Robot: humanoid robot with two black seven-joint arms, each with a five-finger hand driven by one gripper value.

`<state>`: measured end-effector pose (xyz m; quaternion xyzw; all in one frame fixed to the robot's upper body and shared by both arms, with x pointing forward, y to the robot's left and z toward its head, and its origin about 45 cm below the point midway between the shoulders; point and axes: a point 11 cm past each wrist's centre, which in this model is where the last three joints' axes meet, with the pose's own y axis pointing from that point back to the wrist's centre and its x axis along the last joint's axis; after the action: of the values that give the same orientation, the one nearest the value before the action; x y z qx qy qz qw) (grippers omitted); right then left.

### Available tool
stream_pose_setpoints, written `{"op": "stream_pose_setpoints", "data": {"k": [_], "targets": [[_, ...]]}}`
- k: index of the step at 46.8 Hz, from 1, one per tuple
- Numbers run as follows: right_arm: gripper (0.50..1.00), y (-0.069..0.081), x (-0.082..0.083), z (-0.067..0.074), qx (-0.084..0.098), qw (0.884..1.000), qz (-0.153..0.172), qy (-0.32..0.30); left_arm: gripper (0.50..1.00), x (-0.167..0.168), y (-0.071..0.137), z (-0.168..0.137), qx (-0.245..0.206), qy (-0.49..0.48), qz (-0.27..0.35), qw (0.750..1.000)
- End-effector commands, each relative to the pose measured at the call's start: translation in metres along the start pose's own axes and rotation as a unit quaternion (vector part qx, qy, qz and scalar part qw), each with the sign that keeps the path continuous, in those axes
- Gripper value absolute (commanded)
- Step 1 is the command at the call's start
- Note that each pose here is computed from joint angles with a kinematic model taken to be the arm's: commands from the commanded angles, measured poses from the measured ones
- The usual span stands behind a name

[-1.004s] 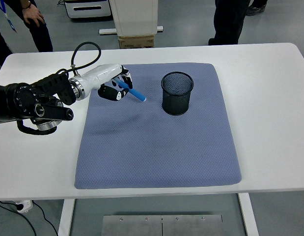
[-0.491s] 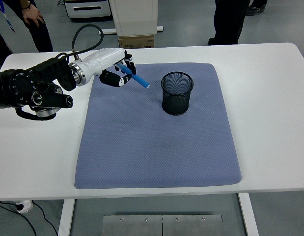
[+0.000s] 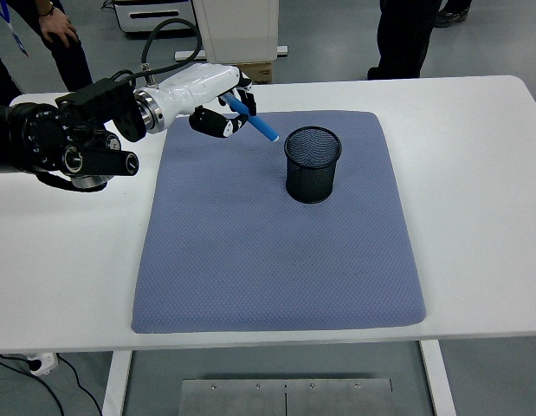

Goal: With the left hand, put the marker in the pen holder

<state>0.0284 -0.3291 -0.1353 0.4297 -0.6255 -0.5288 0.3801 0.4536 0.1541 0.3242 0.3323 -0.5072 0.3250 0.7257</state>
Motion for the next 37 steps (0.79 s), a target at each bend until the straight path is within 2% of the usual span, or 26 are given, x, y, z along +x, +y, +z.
{"op": "stream_pose_setpoints", "data": {"k": [1, 27, 37], "targets": [[1.000, 0.000, 0.000, 0.000, 0.000, 1.000, 0.000, 0.000, 0.500, 0.002, -0.003, 0.005, -0.006, 0.001, 0.003, 1.000], [1.000, 0.000, 0.000, 0.000, 0.001, 1.000, 0.000, 0.000, 0.500, 0.017, -0.024, 0.030, -0.044, -0.034, 0.024, 0.998], [1.000, 0.000, 0.000, 0.000, 0.001, 1.000, 0.000, 0.000, 0.500, 0.007, -0.032, 0.036, -0.056, -0.044, -0.001, 0.997]]}}
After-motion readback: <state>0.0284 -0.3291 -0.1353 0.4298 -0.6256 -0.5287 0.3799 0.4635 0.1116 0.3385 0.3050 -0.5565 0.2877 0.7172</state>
